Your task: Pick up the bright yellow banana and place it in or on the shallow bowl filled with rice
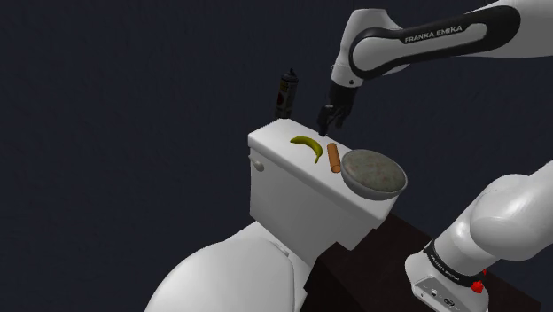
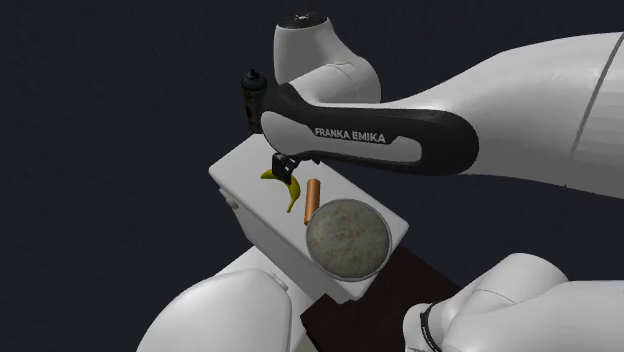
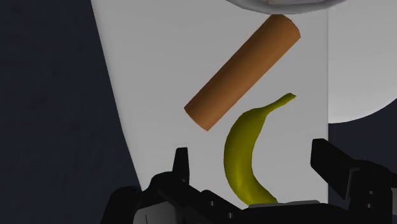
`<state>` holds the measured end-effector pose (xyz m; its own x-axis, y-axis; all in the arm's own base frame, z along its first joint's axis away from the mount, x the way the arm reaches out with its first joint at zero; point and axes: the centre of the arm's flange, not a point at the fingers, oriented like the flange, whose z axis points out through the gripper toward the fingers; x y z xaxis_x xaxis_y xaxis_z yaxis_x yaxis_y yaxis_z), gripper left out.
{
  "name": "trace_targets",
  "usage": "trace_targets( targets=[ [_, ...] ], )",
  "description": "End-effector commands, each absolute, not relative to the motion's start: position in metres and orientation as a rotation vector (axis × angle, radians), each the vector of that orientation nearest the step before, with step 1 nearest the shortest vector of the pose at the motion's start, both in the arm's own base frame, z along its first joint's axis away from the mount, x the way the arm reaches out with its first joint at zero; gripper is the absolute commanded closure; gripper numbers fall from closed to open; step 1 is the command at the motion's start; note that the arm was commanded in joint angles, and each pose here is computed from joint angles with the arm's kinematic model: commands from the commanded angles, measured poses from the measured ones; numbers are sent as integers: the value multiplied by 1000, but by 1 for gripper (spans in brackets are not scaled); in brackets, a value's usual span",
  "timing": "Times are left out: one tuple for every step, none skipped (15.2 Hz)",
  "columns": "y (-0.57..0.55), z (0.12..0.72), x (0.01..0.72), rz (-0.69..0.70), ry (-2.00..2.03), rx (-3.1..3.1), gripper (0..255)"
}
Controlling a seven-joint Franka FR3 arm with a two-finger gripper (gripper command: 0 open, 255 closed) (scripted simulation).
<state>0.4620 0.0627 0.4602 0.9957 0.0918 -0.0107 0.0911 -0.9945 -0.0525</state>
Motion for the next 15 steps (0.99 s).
trace_targets(
  targets=[
    [70,445,479,10,-131,-3089,0],
    [73,437,489,6,-126,-3090,0],
    [76,429,498,3,-121,-3091,0],
    [77,426,502,1,-119,-3092,0],
    [77,421,502,1,-119,-3092,0],
    [77,416,502,1,-119,-3092,0],
    [77,410,502,1,-119,-3092,0],
    [78,405,501,1,-119,-3092,0],
    [78,400,501,1,-119,-3092,0],
    [78,394,501,1,-119,-3092,0],
    [78,386,501,1,-119,-3092,0],
    [78,386,501,1,-119,-3092,0],
    [78,386,501,1,-119,-3092,0],
    [78,386,501,1,-119,-3092,0],
    [78,386,501,1,-119,-3092,0]
  ],
)
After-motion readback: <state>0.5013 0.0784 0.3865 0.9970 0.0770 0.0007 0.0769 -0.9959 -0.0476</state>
